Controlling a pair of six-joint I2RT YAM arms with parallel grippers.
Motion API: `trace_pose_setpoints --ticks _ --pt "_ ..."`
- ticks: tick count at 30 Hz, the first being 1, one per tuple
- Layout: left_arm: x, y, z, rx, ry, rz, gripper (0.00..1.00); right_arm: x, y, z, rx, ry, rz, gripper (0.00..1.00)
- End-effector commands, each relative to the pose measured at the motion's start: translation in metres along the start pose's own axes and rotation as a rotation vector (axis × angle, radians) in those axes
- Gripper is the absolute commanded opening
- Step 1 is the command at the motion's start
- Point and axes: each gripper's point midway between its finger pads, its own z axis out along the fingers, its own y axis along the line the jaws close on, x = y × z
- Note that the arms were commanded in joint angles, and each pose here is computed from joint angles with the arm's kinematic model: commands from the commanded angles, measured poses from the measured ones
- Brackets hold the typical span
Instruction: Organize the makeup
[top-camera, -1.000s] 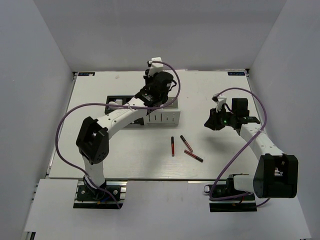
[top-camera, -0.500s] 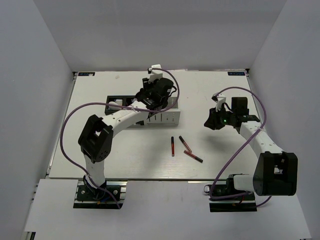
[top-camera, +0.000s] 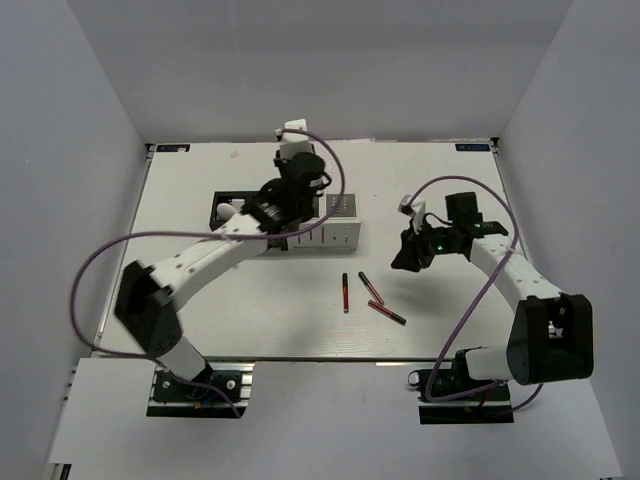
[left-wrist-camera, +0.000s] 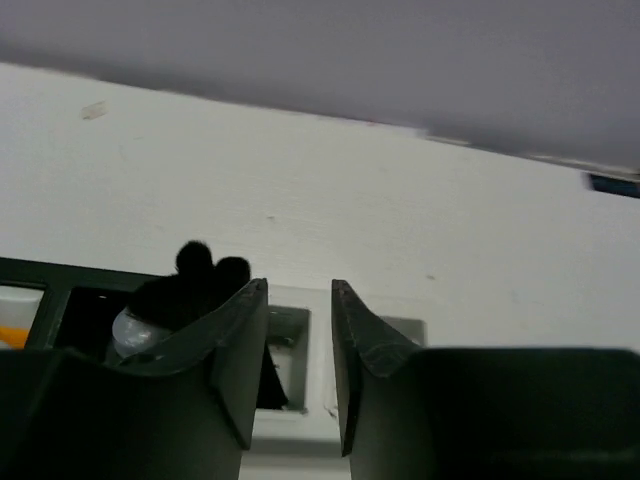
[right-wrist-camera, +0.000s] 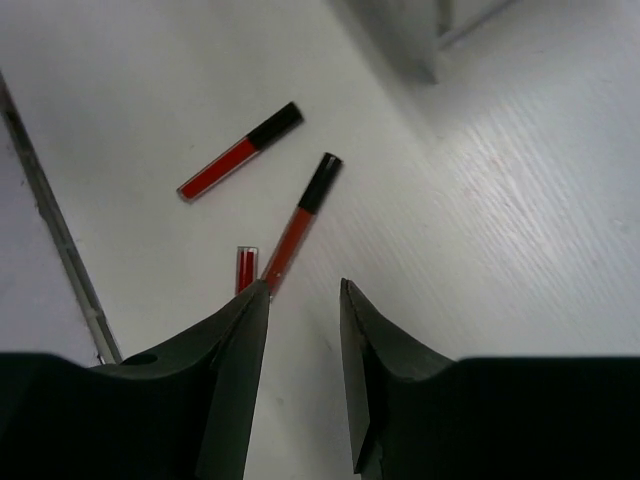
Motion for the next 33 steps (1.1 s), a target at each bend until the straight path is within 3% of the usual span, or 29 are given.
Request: trace_pose_setpoints --ticks 1,3,6,9,12,17,33 --pt "-0.04 -0.008 -0.072 0.312 0.022 -0.156 0.41 0.006 0.023 0.018 -0.09 0.073 -0.083 0.41" --pt "0.001 0.0 -0.091 0.368 0.145 -0.189 0.42 0.015 0.025 0.031 -0.056 0.123 -0.087 0.42" --pt "0.05 0.021 -0.12 0.371 0.315 -0.218 0.55 0.019 0.03 0.047 -0.028 0.164 -0.095 0.43" --pt "0.091 0.042 -0.14 0.385 0.415 -0.203 0.72 0.028 0.016 0.056 0.062 0.215 -0.078 0.48" --pt "0.122 0.059 -0.153 0.364 0.482 -0.217 0.78 0.027 0.002 0.064 0.162 0.238 -0.071 0.49" --pt "0.139 0.073 -0.164 0.324 0.505 -0.289 0.8 0.025 -0.011 0.077 0.231 0.265 -0.075 0.51" --pt "0.159 0.082 -0.165 0.254 0.553 -0.281 0.81 0.052 0.009 0.104 0.261 0.314 -0.087 0.52"
